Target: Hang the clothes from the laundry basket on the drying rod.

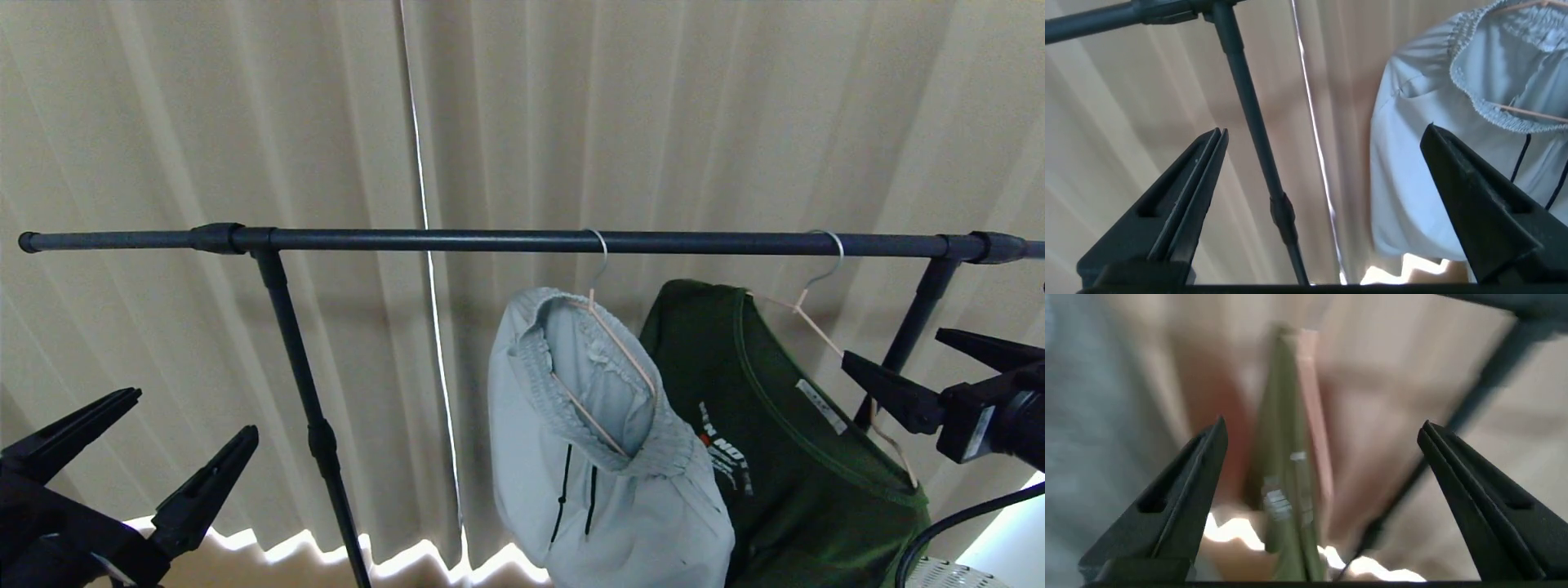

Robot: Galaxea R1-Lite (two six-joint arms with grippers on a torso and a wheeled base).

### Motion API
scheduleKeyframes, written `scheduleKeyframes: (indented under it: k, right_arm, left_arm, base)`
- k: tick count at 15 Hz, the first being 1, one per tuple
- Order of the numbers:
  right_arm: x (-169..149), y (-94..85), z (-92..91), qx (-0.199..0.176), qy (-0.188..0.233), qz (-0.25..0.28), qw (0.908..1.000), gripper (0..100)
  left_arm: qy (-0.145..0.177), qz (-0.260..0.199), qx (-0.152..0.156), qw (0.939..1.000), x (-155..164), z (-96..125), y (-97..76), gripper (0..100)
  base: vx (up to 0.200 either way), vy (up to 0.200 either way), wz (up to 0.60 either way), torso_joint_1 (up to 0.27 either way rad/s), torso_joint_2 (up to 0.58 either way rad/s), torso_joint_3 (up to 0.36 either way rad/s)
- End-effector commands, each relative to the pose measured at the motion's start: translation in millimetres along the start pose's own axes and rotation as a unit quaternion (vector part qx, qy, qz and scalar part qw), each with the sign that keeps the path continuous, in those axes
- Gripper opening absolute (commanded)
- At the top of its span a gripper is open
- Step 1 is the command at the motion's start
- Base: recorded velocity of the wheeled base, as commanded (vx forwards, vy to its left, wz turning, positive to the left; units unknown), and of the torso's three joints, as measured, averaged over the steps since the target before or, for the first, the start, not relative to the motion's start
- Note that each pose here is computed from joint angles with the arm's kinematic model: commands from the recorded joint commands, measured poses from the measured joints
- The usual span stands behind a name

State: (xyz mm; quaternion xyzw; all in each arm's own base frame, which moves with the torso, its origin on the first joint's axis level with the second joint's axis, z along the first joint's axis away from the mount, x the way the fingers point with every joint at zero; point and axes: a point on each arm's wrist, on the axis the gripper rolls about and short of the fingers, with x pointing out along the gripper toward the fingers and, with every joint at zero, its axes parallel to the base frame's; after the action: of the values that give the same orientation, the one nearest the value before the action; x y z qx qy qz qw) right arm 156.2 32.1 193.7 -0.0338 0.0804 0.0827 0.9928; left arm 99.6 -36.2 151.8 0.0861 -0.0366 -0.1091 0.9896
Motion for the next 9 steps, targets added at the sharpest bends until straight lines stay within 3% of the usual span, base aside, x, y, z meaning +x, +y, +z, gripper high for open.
scheduleKeyframes:
  k: [1,4,9]
  right_arm:
    - [-9.8,4.7,0.6,0.012,-0.016,0.021,0.9996,100]
    - [-18.2,7.8,4.0,0.053,-0.031,0.035,0.9974,100]
    - [-51.9,10.7,-3.3,0.059,-0.070,0.068,0.9935,100]
  left_arm:
    - [-0.007,0.004,-0.005,1.0000,-3.2,1.7,1.4,100]
    - [-0.005,0.004,-0.016,0.9999,-3.2,1.2,1.5,100]
    - [-0.003,0.002,-0.025,0.9997,-2.5,0.6,1.1,100]
  base:
    - [0.000,0.000,0.00,0.000,0.00,0.000]
    - [0.000,0.000,0.00,0.000,0.00,0.000]
    - [0.000,0.000,0.00,0.000,0.00,0.000]
